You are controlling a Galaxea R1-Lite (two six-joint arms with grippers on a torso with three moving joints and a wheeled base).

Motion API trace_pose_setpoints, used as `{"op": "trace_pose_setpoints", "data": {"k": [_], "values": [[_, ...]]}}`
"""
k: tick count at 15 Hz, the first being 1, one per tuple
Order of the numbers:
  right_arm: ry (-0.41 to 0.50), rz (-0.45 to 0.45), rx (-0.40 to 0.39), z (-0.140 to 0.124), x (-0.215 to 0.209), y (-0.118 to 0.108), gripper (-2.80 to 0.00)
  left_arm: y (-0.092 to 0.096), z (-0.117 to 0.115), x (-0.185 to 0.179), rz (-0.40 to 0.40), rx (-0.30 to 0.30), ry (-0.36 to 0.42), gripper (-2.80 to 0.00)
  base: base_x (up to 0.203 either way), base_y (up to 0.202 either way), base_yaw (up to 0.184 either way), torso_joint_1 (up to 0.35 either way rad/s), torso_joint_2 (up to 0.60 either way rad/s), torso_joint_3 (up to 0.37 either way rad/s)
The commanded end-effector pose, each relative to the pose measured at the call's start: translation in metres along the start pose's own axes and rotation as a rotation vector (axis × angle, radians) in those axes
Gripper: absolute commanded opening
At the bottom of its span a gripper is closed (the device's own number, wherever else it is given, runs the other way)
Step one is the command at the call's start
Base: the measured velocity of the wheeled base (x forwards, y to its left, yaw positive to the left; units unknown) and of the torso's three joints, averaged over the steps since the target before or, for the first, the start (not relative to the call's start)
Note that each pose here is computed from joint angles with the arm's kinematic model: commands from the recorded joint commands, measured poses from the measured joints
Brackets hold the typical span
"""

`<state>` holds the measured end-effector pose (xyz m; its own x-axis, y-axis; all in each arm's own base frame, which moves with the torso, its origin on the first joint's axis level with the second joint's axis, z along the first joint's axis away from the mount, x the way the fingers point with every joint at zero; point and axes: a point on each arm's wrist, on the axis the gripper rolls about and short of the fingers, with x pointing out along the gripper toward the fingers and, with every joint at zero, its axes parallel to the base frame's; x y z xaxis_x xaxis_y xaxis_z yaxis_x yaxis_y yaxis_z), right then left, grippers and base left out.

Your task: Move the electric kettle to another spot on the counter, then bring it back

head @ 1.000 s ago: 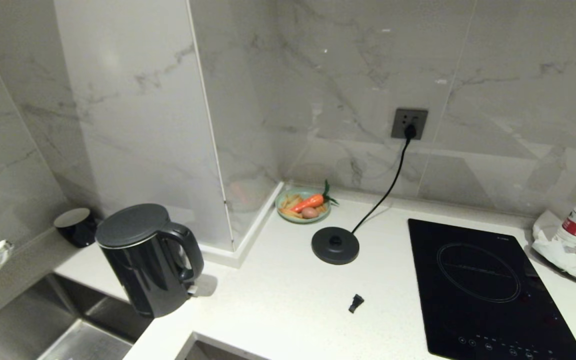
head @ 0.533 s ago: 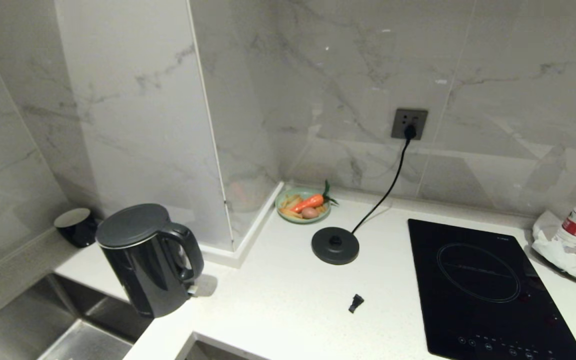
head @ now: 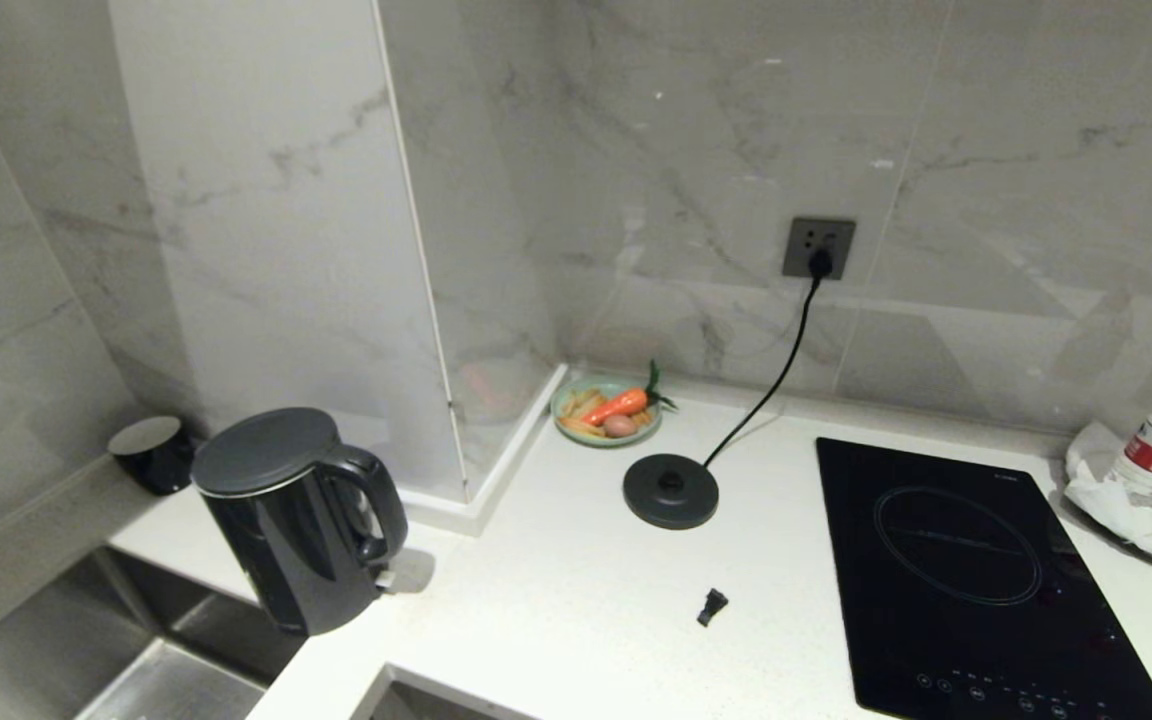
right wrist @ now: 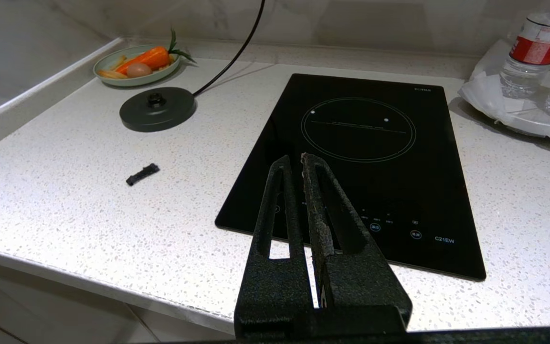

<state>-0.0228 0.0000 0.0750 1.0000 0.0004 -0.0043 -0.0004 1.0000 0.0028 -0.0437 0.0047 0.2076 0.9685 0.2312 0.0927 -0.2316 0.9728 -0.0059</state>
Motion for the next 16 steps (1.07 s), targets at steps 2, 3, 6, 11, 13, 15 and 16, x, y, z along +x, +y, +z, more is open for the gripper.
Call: {"op": "trace_pose_setpoints", "data": {"k": [2,3,6,11,13,15,16], "values": [[0.000,0.000,0.000,0.000,0.000,0.000,-2.80,0.002,-0.038,-0.024,-0.111,0.015,-0.073,-2.80,0.000,0.000,0.000,0.000,0.00,0.000],[0.000,0.001,0.000,0.000,0.000,0.000,-2.80,0.001,-0.053,-0.024,-0.143,0.024,-0.058,-2.80,0.000,0.000,0.000,0.000,0.00,0.000],[0.000,0.000,0.000,0.000,0.000,0.000,-2.80,0.001,-0.061,-0.023,-0.175,0.030,-0.037,-2.80,0.000,0.000,0.000,0.000,0.00,0.000],[0.000,0.000,0.000,0.000,0.000,0.000,-2.80,-0.002,-0.078,-0.015,-0.219,0.034,0.026,-2.80,0.000,0.000,0.000,0.000,0.00,0.000],[0.000,0.000,0.000,0.000,0.000,0.000,-2.80,-0.002,-0.080,-0.015,-0.216,0.033,0.032,-2.80,0.000,0.000,0.000,0.000,0.00,0.000],[0.000,0.000,0.000,0.000,0.000,0.000,-2.80,-0.003,-0.089,-0.011,-0.218,0.036,0.065,-2.80,0.000,0.000,0.000,0.000,0.00,0.000],[0.000,0.000,0.000,0.000,0.000,0.000,-2.80,-0.004,-0.092,-0.009,-0.217,0.035,0.064,-2.80,0.000,0.000,0.000,0.000,0.00,0.000]]}}
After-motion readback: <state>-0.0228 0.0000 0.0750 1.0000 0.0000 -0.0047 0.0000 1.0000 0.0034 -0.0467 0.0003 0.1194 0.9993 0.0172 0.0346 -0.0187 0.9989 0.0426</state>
